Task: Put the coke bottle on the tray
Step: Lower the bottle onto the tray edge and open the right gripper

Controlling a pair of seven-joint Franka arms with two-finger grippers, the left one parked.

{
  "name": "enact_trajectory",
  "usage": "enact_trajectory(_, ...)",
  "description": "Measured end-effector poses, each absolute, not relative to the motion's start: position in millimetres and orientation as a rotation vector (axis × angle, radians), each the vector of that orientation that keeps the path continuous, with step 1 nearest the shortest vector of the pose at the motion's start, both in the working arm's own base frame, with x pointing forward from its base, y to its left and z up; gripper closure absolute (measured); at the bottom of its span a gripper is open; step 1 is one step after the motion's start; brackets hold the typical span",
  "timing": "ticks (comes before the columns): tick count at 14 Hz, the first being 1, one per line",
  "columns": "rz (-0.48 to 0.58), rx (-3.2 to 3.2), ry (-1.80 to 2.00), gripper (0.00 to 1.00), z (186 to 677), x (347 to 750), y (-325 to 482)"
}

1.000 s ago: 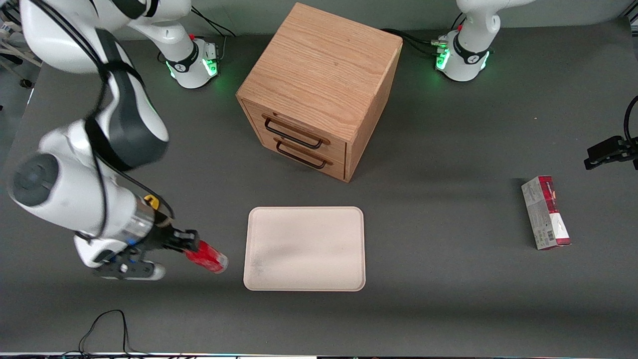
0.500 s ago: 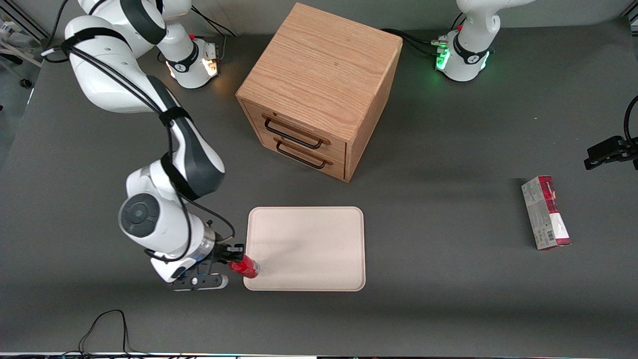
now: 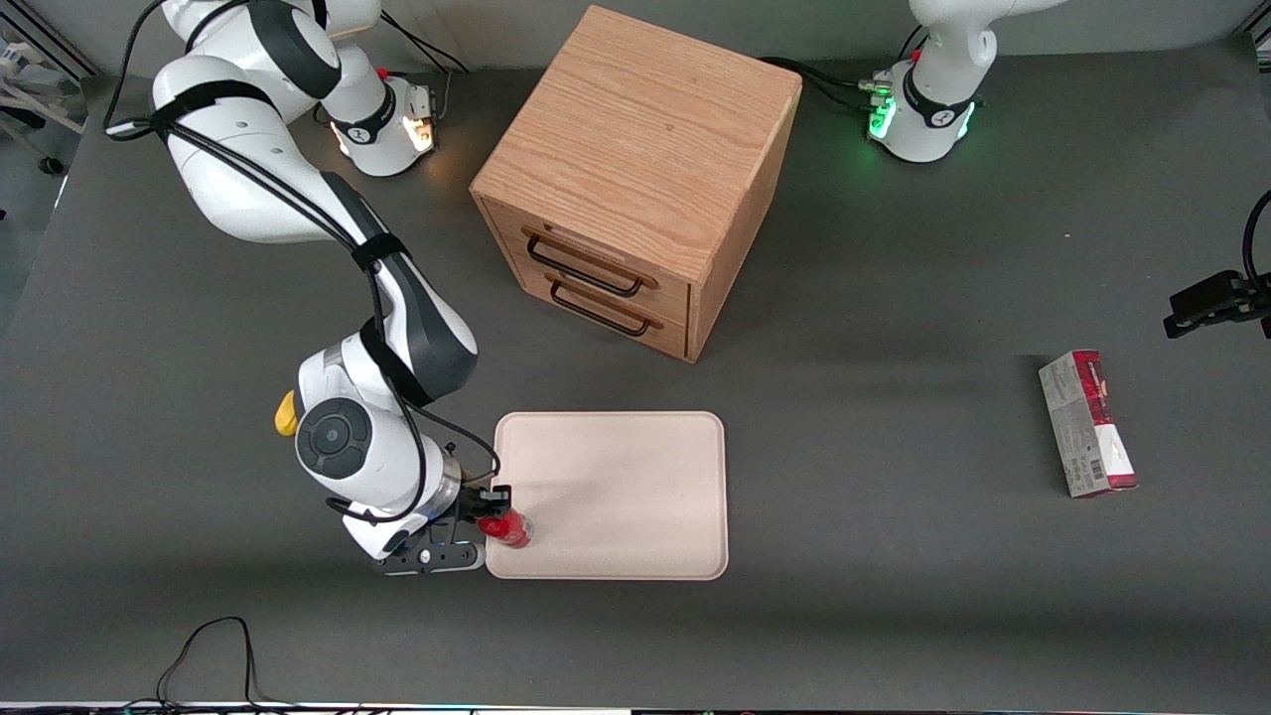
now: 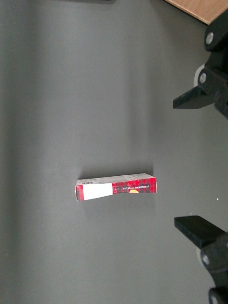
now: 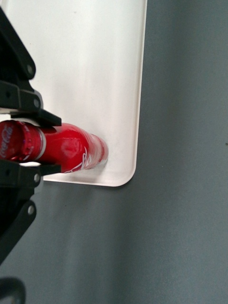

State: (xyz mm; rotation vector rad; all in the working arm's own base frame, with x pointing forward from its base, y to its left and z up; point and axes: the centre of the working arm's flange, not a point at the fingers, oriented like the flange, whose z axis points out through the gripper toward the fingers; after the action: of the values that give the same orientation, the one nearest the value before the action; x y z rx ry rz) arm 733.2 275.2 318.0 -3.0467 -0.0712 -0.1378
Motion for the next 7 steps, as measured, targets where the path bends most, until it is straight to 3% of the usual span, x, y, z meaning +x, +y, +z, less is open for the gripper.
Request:
enact_trajectory(2, -0.167, -3.053, -0.051, 0.56, 316.6, 734.1, 275.7)
enact_trajectory(6, -0.233, -3.03, 0.031, 0.21, 315.4, 735.9, 279.8)
enact_trajectory(7, -0.241, -3.028, 0.033, 0.07, 317.5, 736.4, 279.7)
